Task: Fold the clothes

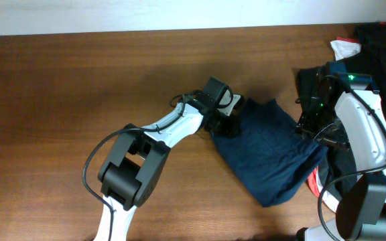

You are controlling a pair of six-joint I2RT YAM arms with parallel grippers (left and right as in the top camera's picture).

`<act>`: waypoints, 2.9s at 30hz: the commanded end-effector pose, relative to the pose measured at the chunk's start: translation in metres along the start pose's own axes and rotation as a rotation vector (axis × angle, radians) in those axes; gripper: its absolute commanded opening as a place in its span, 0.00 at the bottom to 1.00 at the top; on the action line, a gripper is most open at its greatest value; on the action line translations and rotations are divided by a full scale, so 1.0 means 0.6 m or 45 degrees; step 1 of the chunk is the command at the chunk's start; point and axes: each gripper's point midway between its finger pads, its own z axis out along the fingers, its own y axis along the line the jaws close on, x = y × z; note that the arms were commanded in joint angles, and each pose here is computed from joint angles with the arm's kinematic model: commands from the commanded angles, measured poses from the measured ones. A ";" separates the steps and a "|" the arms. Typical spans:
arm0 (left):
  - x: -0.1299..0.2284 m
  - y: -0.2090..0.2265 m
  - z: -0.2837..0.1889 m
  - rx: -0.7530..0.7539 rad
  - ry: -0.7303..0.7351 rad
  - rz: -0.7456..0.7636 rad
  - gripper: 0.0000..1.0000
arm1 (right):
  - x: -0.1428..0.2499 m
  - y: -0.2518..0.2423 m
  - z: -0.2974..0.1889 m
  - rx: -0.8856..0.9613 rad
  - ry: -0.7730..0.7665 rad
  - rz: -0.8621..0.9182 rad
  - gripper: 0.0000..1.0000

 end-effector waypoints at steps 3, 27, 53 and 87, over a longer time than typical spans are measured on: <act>-0.002 0.038 -0.001 -0.122 -0.009 -0.016 0.00 | -0.007 -0.002 -0.010 -0.013 -0.027 0.003 0.88; 0.166 0.645 -0.653 -1.247 -0.512 -0.968 0.01 | -0.009 0.000 -0.010 -0.018 -0.036 -0.023 0.88; -0.076 0.454 -0.662 -0.800 -0.668 -0.660 0.99 | -0.012 0.001 -0.010 -0.021 -0.044 -0.021 0.88; 0.091 0.509 -0.441 -0.920 0.121 -0.812 0.99 | -0.010 0.001 -0.009 -0.022 -0.037 -0.027 0.94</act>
